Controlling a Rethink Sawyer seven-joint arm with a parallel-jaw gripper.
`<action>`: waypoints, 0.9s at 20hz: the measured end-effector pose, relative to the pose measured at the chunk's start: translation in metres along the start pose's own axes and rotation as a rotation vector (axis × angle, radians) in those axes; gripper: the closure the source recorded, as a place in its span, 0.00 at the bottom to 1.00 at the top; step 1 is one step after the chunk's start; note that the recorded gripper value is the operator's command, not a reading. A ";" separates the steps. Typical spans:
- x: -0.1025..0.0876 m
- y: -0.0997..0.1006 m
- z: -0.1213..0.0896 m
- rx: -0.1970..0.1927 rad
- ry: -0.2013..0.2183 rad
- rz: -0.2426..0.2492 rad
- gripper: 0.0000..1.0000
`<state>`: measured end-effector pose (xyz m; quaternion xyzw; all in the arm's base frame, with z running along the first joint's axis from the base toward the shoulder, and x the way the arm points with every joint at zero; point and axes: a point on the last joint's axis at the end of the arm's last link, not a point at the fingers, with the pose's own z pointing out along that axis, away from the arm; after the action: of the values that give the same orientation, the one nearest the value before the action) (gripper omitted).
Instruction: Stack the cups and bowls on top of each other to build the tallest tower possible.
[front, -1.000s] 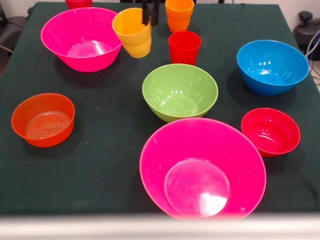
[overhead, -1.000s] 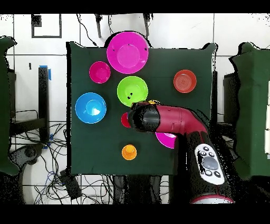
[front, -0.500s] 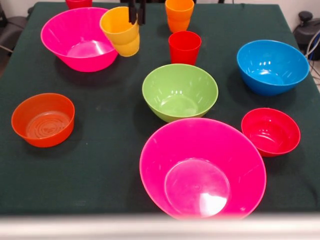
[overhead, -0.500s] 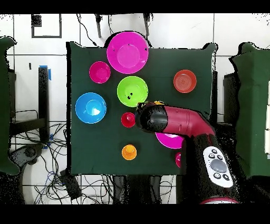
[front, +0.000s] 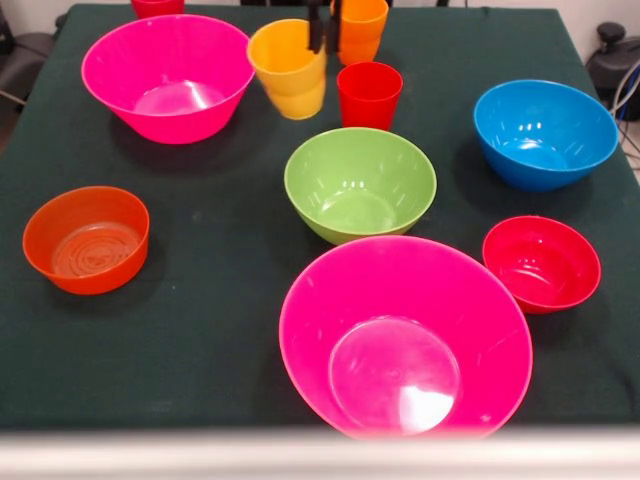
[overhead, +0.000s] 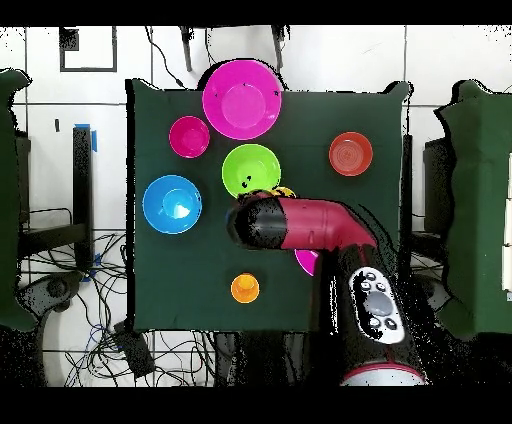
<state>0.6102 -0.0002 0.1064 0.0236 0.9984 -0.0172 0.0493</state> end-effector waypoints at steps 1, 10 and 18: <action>0.000 0.011 -0.001 -0.002 -0.002 -0.018 1.00; 0.002 0.083 -0.005 -0.010 -0.020 -0.136 1.00; -0.006 0.096 0.000 -0.014 -0.057 -0.156 1.00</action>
<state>0.6205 0.0957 0.1042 -0.0550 0.9955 -0.0148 0.0761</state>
